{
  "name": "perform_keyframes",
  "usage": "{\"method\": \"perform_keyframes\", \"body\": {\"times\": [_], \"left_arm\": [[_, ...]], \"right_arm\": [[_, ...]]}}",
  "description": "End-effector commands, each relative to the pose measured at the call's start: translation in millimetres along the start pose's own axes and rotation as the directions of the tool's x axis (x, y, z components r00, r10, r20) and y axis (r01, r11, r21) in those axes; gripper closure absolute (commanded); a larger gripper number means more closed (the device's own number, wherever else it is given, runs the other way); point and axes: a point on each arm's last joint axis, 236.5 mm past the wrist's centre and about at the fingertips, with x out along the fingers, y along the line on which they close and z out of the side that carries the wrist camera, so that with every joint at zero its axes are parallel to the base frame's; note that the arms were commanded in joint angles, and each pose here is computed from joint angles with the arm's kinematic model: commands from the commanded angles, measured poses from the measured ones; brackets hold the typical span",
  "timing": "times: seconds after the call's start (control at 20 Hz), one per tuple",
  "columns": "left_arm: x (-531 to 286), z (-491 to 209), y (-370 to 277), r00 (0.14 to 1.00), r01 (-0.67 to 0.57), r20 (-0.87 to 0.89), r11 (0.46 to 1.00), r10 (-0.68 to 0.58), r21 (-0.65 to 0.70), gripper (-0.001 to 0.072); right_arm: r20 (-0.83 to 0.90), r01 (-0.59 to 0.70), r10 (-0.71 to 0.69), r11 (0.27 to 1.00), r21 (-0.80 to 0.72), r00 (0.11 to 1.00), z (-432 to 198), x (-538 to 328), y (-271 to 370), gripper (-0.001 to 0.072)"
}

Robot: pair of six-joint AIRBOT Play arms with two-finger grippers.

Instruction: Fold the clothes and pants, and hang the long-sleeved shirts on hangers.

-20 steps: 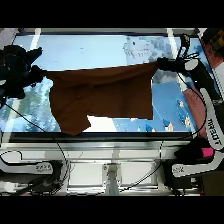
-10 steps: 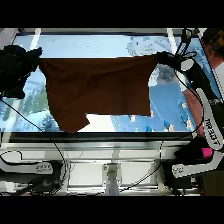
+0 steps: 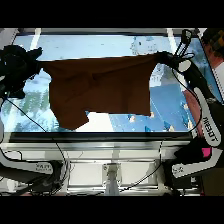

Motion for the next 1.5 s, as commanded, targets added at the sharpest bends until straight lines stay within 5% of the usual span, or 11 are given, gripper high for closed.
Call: {"method": "perform_keyframes", "body": {"times": [0.0, 0.1, 0.15, 0.2, 0.25, 0.5, 0.65, 0.75, 1.0, 1.45], "left_arm": [[14, -6, 20, 0.998, -0.055, 0.010, 0.998, 0.055, -0.019, 0.0675], [17, -9, 24, 0.998, -0.067, 0.009, 0.998, 0.067, 0.018, 0.0630], [18, -10, 24, 0.998, -0.068, 0.009, 0.997, 0.068, 0.042, 0.0461], [17, -9, 23, 0.998, -0.067, 0.009, 0.996, 0.066, 0.057, 0.0198], [17, -9, 21, 0.998, -0.058, 0.005, 0.997, 0.058, 0.059, 0.0064], [-26, 14, 4, 1.000, 0.008, -0.019, 0.977, -0.004, 0.212, 0.0065], [-77, 13, 27, 0.982, -0.084, -0.107, 0.864, 0.157, 0.496, 0.0067], [-111, -1, 47, 0.941, -0.120, -0.199, 0.819, 0.275, 0.562, 0.0067], [-157, -73, 75, 0.810, -0.034, -0.521, 0.909, 0.269, 0.415, 0.0068], [-146, -110, 103, 0.757, -0.079, -0.612, 0.962, 0.229, 0.262, 0.0067]], "right_arm": [[-0.046, 0.004, -0.004, 1.000, 0.006, 0.999, -26, 19, -2, 0.0702], [-0.049, 0.001, -0.001, 1.000, -0.001, 0.999, -31, 24, 2, 0.0583], [-0.037, 0.004, -0.004, 1.000, -0.002, 0.999, -29, 24, 2, 0.0443], [-0.026, 0.005, -0.005, 1.000, -0.004, 1.000, -26, 24, 3, 0.0365], [-0.022, 0.006, -0.006, 1.000, -0.007, 1.000, -24, 24, 3, 0.0365], [-0.048, 0.014, -0.018, 0.996, -0.093, 0.999, -14, 3, -2, 0.0365], [-0.111, 0.040, -0.058, 0.987, -0.153, 0.992, -6, -30, -26, 0.0366], [-0.164, 0.051, -0.088, 0.975, -0.218, 0.983, -4, -56, -44, 0.0367], [-0.329, 0.037, -0.112, 0.973, -0.227, 0.938, -29, -94, -81, 0.0368], [-0.367, 0.044, -0.117, 0.978, -0.203, 0.923, -37, -101, -93, 0.0369]]}}
